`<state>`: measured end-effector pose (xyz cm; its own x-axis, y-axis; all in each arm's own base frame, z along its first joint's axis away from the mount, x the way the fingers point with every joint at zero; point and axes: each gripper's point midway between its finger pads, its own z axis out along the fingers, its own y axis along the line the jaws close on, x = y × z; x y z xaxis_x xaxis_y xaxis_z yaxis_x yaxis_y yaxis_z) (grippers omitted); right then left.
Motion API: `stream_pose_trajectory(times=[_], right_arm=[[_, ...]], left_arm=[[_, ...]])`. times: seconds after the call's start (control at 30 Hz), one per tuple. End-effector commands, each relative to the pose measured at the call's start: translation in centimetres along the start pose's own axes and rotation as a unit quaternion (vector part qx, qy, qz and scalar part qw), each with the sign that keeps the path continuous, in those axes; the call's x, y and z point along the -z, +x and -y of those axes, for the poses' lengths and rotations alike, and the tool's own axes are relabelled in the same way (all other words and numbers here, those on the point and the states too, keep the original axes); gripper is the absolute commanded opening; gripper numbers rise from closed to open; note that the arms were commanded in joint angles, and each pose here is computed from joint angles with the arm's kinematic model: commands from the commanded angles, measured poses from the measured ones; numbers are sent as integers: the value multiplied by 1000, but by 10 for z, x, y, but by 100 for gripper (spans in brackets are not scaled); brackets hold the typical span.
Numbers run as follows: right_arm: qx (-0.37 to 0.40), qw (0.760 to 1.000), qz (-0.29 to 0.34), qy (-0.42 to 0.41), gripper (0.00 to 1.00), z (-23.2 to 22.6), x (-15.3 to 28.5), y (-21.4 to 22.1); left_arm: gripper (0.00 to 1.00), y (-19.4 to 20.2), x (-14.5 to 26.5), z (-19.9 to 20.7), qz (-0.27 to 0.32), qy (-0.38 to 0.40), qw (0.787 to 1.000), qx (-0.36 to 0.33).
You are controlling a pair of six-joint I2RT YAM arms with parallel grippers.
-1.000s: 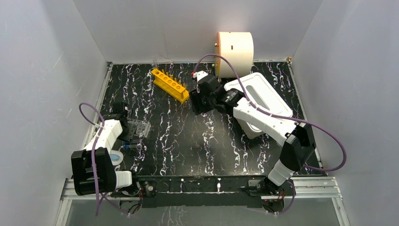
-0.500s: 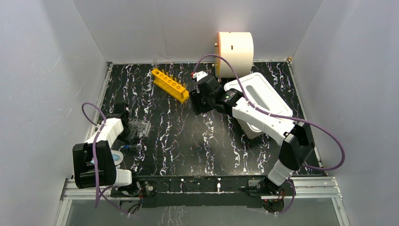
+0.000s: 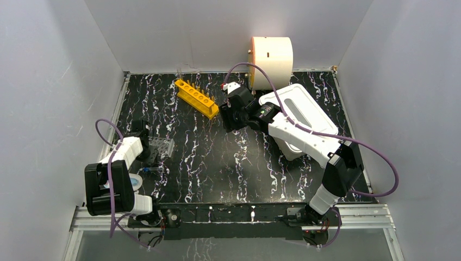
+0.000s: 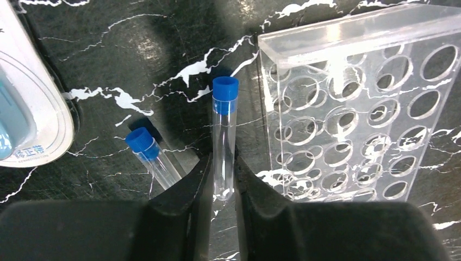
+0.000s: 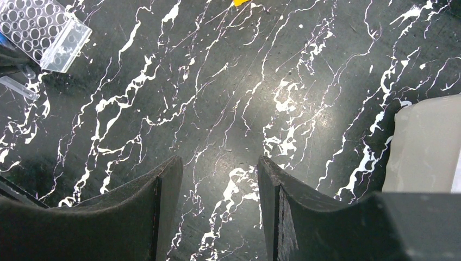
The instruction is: Organize the chemistry lab equipment
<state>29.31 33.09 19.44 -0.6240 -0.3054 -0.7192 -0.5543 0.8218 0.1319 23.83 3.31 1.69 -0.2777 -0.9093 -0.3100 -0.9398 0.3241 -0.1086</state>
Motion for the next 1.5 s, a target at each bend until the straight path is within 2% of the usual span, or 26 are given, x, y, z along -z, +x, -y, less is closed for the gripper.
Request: stream_pose_trajectory(times=[0.0,0.13,0.33,0.47,0.6,0.7,0.8,0.9,1.03,1.17,1.23,1.33,1.47], right_arm=[[5,1000,24,4,61,1,5,-14],[4,1000,25,-4,61,-2,5,-15],[7,999,29,-19,62,-8,6,-19],[-1,999,26,-42,62,-17,5,-18],[-8,997,26,-77,62,-31,5,-21],[-12,991,23,-131,63,-51,6,-23],[-18,980,21,-198,64,-75,10,-25],[-31,970,23,-241,65,-92,13,-31],[-53,963,31,-262,67,-102,15,-46],[-93,961,37,-256,69,-98,14,-66],[-130,955,34,-265,69,-90,15,-78],[-176,938,33,-296,69,-81,21,-97],[-201,925,36,-321,69,-81,29,-112]], left_arm=[[12,1,-3,-1,-1,5,1000,1],[7,-5,9,10,2,29,1000,-8],[6,-10,46,39,-9,110,993,-39],[7,-13,75,41,-11,135,989,-52],[7,-20,111,32,7,154,987,-41],[8,-21,140,42,10,212,975,-57],[9,-12,166,62,-15,285,953,-101],[10,3,190,82,-50,365,919,-142],[11,26,225,108,-81,476,851,-207],[11,55,249,120,-117,533,793,-269],[12,74,261,121,-139,559,758,-305],[12,87,268,121,-156,575,728,-340],[12,97,278,120,-166,599,691,-369]])
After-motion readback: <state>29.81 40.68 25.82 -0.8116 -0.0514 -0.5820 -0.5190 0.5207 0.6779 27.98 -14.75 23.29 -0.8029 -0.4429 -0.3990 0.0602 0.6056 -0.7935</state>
